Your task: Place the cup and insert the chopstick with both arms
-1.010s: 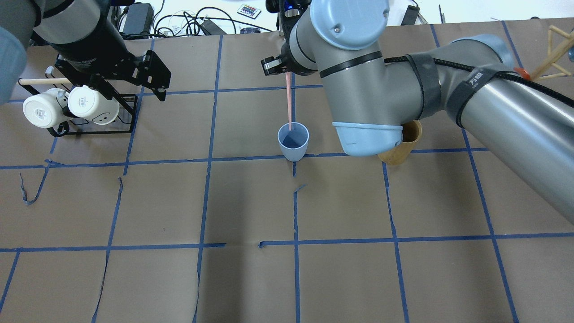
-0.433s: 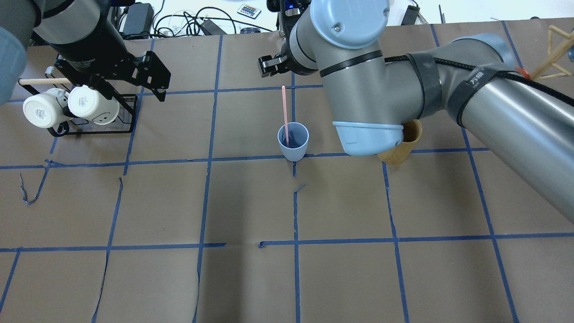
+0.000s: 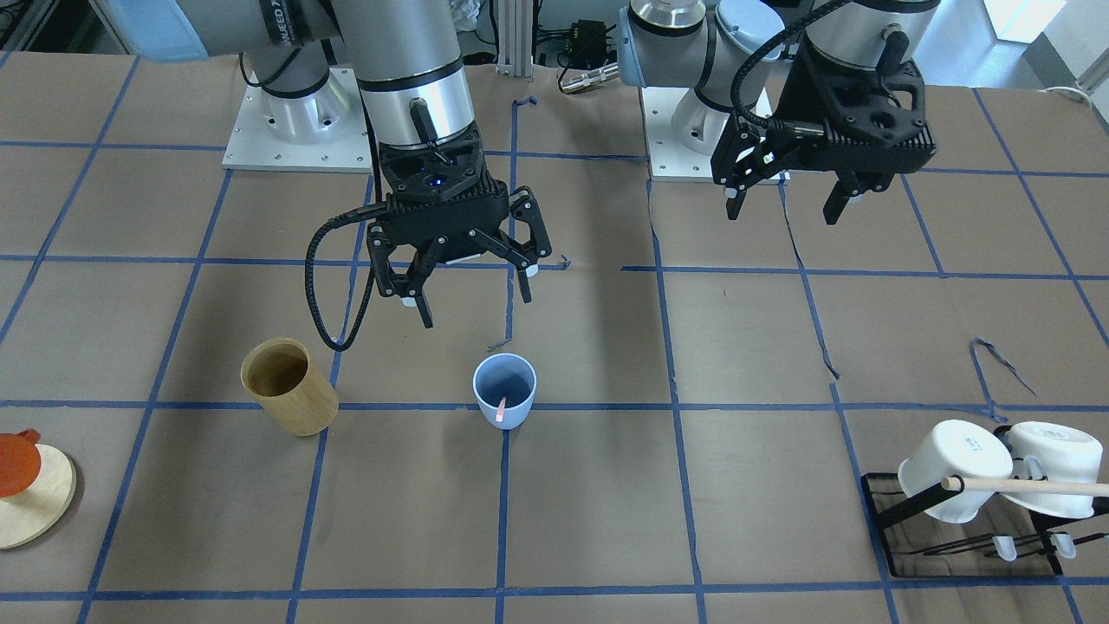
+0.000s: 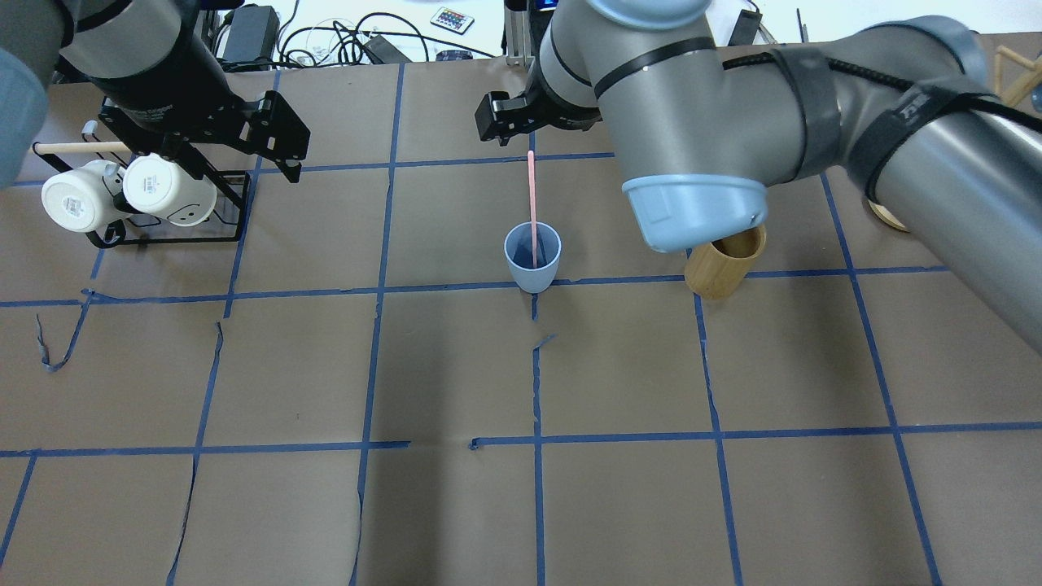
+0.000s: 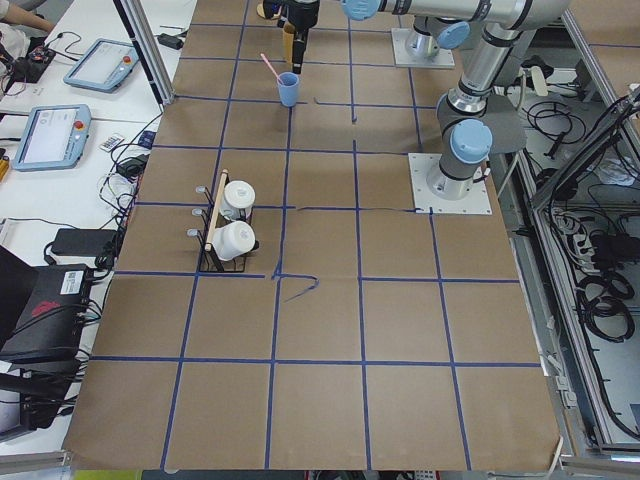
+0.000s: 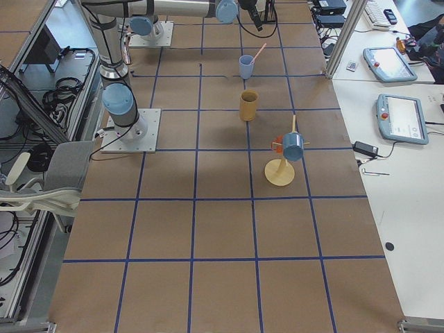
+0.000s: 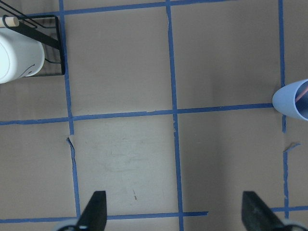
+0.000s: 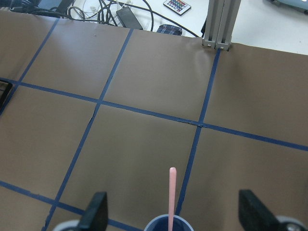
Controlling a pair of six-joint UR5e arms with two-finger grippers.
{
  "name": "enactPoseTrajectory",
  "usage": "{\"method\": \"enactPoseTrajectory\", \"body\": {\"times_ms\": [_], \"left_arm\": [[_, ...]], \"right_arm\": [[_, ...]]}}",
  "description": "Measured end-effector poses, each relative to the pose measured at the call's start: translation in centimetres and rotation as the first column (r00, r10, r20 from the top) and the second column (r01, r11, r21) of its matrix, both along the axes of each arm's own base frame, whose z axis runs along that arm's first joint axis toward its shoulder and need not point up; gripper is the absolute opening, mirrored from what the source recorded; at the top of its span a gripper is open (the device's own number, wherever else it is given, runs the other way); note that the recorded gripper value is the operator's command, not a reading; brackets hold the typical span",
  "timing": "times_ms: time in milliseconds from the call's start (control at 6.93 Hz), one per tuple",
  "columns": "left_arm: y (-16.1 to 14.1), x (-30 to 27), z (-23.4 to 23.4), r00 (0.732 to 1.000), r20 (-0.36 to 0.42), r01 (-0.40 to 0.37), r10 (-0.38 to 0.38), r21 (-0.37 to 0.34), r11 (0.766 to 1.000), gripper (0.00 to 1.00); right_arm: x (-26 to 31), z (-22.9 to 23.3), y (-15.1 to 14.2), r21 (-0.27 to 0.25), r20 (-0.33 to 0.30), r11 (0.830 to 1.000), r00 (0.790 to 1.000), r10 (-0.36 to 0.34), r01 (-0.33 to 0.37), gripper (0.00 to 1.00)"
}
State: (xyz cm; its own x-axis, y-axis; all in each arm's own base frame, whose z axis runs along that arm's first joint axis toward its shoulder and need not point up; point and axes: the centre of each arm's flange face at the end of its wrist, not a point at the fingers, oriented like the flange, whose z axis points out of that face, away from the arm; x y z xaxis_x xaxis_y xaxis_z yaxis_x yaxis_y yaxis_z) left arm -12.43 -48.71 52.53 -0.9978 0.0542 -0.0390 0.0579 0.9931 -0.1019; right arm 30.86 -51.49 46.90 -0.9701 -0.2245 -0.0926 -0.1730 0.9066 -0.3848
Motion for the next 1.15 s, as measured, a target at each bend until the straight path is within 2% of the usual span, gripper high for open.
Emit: {"method": "enactPoseTrajectory", "body": {"times_ms": [144, 289, 433, 722, 866, 1010, 1155], "left_arm": [[0.0, 0.0, 0.0, 1.0, 0.0, -0.001, 0.001, 0.0, 1.0, 1.0], [0.0, 0.0, 0.0, 1.0, 0.0, -0.002, 0.002, -0.001, 1.0, 1.0], [0.0, -0.1, 0.0, 1.0, -0.001, -0.003, 0.003, -0.001, 1.0, 1.0], [-0.1, -0.7, -0.7, 1.0, -0.028, 0.0, 0.0, 0.015, 1.0, 1.0], [-0.1, -1.8, -1.4, 0.998, -0.069, 0.001, 0.001, 0.027, 1.0, 1.0], [0.0, -2.9, -1.8, 0.996, -0.094, -0.01, 0.013, 0.031, 0.999, 1.0], [-0.1, -3.6, -2.2, 0.994, -0.102, -0.019, 0.022, 0.031, 0.999, 1.0]], "right_arm": [[-2.1, 1.1, -0.4, 0.076, -0.033, 0.996, 0.999, -0.038, 0.04, 1.0], [-4.8, 2.0, -0.6, 0.15, -0.064, 0.985, 0.995, -0.078, 0.087, 1.0], [-7.9, 2.9, -0.1, 0.228, -0.096, 0.964, 0.988, -0.119, 0.138, 1.0], [-13.0, 3.9, 2.0, 0.364, -0.156, 0.902, 0.97, -0.185, 0.231, 1.0], [-14.6, 3.5, 2.6, 0.419, -0.185, 0.869, 0.962, -0.202, 0.263, 1.0], [-15.1, 3.5, 2.9, 0.446, -0.182, 0.853, 0.961, -0.21, 0.271, 1.0], [-15.2, 3.4, 2.9, 0.457, -0.168, 0.849, 0.963, -0.209, 0.264, 1.0]]}}
